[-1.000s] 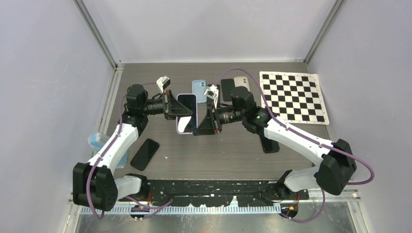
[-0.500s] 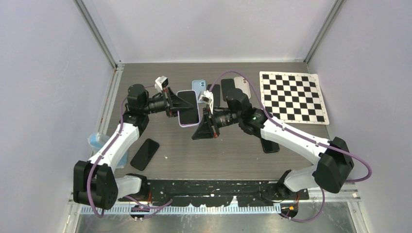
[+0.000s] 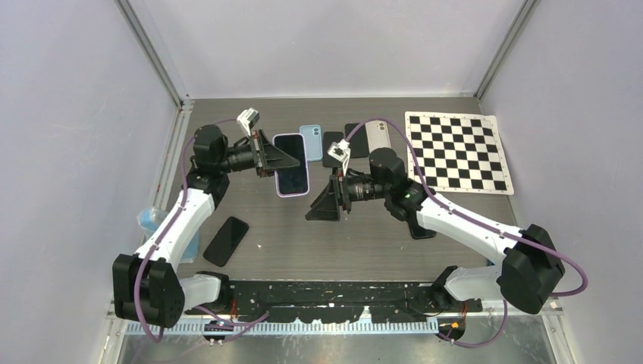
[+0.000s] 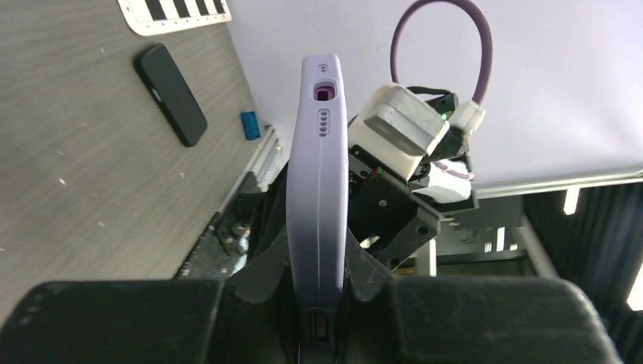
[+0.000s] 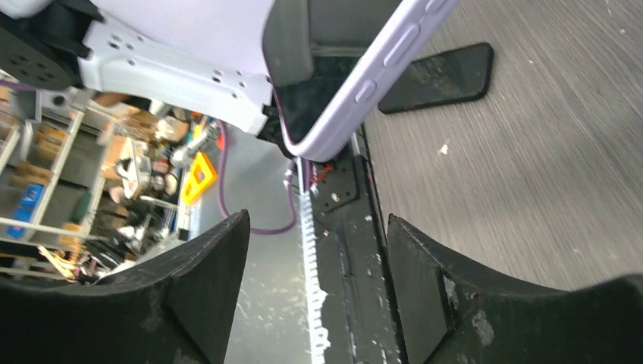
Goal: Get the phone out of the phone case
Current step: Remove the phone case from the phone.
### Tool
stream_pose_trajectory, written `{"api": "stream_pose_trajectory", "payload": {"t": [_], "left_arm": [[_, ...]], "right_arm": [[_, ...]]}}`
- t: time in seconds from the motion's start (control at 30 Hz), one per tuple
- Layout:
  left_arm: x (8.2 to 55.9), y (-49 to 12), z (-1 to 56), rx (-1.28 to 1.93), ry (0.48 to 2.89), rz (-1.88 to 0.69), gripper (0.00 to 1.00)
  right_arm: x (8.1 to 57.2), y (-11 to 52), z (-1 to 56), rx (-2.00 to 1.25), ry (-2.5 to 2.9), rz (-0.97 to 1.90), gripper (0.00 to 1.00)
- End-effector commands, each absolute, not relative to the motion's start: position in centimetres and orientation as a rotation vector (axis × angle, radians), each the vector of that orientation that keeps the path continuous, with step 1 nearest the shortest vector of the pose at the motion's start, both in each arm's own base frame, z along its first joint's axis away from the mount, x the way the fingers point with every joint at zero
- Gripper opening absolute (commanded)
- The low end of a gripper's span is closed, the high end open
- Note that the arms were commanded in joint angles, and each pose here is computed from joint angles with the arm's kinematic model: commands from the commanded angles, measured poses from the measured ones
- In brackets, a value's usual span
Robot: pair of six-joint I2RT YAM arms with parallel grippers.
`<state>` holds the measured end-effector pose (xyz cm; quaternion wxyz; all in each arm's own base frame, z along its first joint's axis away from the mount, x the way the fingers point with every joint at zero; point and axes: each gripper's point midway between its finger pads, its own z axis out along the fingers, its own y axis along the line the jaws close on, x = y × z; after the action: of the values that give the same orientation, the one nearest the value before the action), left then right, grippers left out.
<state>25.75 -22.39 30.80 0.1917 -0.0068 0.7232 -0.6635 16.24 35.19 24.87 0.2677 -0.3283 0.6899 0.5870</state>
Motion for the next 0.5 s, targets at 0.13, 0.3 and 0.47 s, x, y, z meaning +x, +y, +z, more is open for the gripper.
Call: {"api": "stream_pose_trajectory", "payload": {"t": [0.13,0.3,0.47], "left_arm": [[23.4,-21.7,35.0,0.433,1.809,-1.647,0.0],[22.1,-21.6,35.7,0.538,1.756,-1.622,0.0],[21.5,-21.3,36.3,0.572,1.703,-1.566,0.0]], "right_arm": [[16.4,35.9,31.4,-0.665,1.742,1.797,0.72],[17.7,36.7,32.5,-0.578,1.785,1.805,0.59],[19.0,37.8,32.4,-0.489,1.805,1.863,0.38]]}}
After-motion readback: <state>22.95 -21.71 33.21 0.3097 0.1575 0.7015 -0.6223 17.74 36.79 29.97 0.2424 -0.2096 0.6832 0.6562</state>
